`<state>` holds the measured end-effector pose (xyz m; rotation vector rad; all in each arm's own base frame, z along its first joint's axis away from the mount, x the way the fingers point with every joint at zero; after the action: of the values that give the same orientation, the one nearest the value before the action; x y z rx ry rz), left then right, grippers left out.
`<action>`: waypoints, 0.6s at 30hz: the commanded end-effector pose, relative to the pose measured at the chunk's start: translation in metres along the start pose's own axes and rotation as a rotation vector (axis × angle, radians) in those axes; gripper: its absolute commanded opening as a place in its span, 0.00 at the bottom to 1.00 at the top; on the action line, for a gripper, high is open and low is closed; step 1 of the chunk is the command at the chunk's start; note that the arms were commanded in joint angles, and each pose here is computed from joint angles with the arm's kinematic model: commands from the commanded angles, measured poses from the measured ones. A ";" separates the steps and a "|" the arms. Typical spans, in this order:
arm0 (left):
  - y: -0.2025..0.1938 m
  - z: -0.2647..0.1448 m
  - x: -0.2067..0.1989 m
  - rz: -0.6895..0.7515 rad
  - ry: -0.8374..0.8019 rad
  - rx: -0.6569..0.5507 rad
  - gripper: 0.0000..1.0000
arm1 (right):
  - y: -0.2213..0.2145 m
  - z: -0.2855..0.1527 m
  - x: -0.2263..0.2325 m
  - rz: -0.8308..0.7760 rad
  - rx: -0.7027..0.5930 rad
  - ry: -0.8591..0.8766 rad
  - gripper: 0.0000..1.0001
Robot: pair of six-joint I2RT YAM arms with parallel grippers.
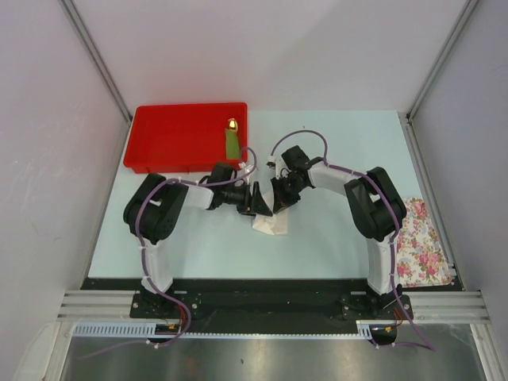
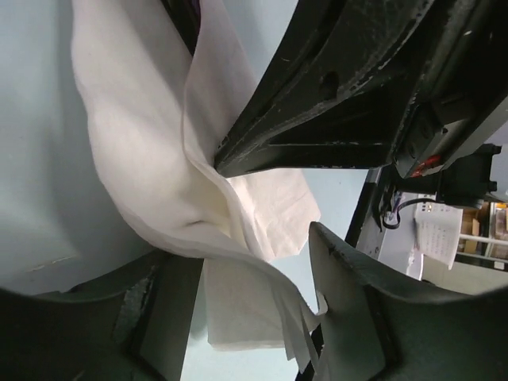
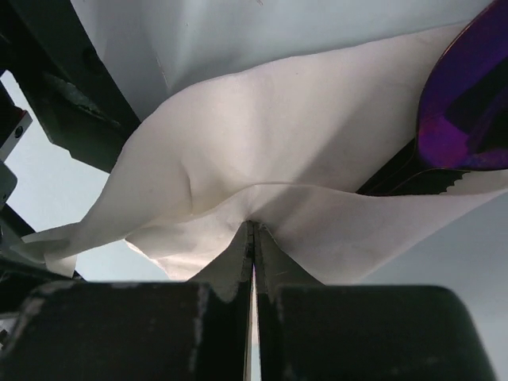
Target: Place the utensils on the paper napkin and roll it up
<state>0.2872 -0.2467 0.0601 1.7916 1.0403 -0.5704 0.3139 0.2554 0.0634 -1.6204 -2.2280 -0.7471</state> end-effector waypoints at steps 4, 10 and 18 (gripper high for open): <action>-0.024 -0.021 0.026 -0.135 0.116 0.010 0.52 | -0.029 0.040 -0.050 -0.004 0.086 -0.191 0.00; -0.034 -0.041 0.021 -0.160 0.120 -0.018 0.37 | -0.026 0.040 -0.050 0.002 0.075 -0.186 0.00; 0.009 -0.034 -0.021 -0.060 0.010 -0.081 0.03 | -0.028 0.041 -0.049 0.016 0.079 -0.174 0.00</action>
<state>0.2687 -0.2055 0.0516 1.7327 1.2514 -0.5946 0.3149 0.2544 0.0630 -1.6189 -2.2048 -0.7484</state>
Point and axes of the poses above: each gripper's point midway between its finger pads, its own z axis out along the fingers, its own x axis along the line the jaws close on, y = z × x, the point moved 6 cm from there along -z, back along the fingers, and after that the axes turned 10 degrees about z, right-handed, at the moved point
